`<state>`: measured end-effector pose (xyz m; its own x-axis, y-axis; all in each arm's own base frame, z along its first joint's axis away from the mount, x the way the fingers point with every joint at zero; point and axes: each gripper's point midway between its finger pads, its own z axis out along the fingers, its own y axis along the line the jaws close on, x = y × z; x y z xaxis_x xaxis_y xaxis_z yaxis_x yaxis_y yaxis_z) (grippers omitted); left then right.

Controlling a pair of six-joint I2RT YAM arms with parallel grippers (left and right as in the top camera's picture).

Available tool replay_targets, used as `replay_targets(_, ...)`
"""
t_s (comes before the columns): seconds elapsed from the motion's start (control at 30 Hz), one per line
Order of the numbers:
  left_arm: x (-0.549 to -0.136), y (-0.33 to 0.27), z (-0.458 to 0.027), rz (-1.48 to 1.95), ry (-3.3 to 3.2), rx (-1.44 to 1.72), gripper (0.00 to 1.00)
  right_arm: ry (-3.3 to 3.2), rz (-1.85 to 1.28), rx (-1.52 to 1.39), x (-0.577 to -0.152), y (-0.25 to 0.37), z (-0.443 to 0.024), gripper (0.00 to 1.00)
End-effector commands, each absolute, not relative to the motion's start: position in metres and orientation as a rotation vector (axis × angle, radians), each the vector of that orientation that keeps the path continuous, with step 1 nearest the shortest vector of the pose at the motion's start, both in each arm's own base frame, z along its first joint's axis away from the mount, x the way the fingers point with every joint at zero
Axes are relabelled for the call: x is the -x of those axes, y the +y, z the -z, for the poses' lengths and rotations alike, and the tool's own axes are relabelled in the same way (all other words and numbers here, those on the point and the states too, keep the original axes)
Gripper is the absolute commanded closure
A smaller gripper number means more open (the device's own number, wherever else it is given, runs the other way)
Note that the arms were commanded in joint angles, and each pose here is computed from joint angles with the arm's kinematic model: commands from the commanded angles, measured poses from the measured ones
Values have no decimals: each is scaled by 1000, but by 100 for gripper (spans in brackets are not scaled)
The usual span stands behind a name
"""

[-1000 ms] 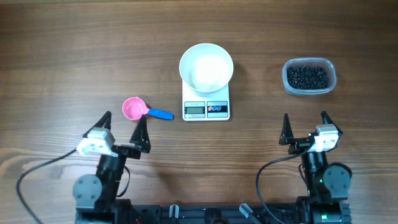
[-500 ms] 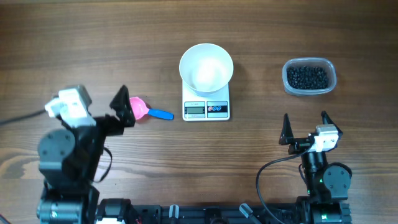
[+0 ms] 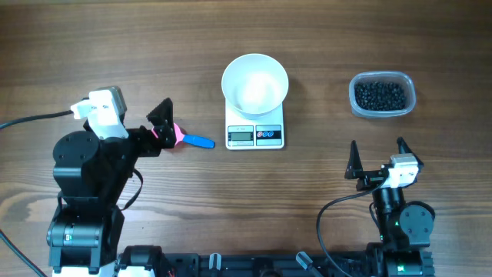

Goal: Scoop item into bowl and weigh 150g on scale
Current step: 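Move the left gripper forward and grasp the pink scoop's cup rim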

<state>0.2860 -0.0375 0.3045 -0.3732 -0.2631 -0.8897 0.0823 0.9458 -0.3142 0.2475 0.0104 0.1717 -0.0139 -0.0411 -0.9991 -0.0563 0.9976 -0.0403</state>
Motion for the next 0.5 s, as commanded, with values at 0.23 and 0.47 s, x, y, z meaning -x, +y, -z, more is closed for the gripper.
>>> replay_targets(0.23,-293,-13,-298,346,1916,425,0,1589,-19,101,-248,14,-170,0)
replay_targets(0.47,-294,17,-272,247,1958,727,0,1589,-19,101,-248,14,-170,0)
